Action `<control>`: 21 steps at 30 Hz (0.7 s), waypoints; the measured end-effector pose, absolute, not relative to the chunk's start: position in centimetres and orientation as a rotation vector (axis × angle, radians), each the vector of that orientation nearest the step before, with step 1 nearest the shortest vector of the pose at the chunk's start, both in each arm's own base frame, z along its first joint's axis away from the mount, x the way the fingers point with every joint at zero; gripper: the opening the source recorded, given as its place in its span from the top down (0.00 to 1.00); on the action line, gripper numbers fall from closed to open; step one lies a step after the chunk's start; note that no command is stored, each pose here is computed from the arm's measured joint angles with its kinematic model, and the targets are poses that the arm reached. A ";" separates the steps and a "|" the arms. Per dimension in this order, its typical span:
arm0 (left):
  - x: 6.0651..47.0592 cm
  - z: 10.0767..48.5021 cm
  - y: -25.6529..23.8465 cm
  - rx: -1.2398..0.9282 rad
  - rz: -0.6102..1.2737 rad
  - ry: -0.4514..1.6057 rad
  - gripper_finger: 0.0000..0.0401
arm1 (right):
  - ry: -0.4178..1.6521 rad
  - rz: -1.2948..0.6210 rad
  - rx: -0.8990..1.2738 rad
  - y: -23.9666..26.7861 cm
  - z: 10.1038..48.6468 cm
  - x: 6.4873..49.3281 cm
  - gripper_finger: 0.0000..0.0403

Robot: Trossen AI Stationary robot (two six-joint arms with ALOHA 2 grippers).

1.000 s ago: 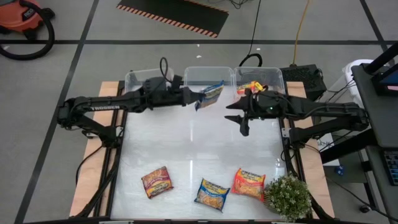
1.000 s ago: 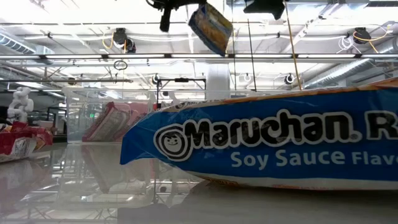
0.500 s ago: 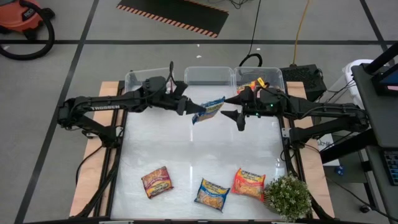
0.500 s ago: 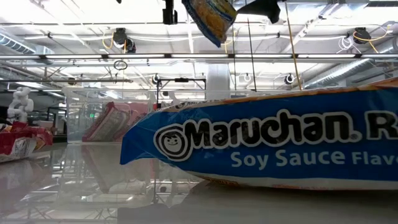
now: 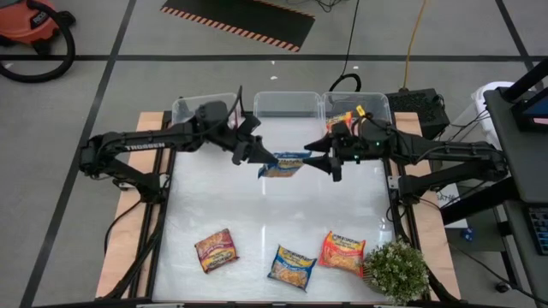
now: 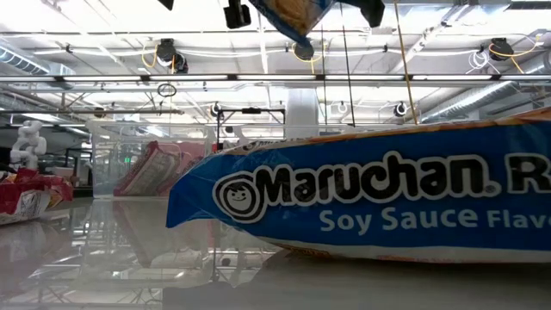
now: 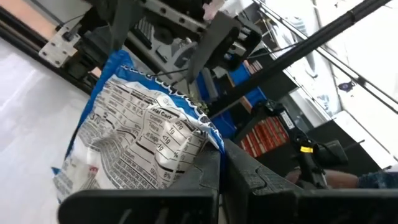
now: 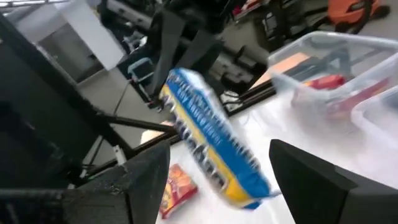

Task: Sort Maruchan noodles
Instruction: Put the top blue noodle pack into the middle transparent bin

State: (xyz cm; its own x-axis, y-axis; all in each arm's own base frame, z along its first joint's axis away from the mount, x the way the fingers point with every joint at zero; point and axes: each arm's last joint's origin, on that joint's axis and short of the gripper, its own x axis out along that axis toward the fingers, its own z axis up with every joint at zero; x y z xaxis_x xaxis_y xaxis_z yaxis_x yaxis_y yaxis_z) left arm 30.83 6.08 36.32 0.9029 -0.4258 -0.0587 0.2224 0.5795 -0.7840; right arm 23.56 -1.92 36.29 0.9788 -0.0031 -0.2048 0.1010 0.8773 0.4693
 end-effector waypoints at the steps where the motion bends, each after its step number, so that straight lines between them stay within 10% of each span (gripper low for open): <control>1: 30.8 36.4 6.2 -0.866 -0.395 0.251 0.99 | 0.208 -0.045 0.504 -1.7 36.2 23.6 0.33; 21: 30.4 37.0 7.9 -0.831 -0.360 0.160 0.99 | 0.214 0.019 0.263 -3.4 33.5 28.4 0.36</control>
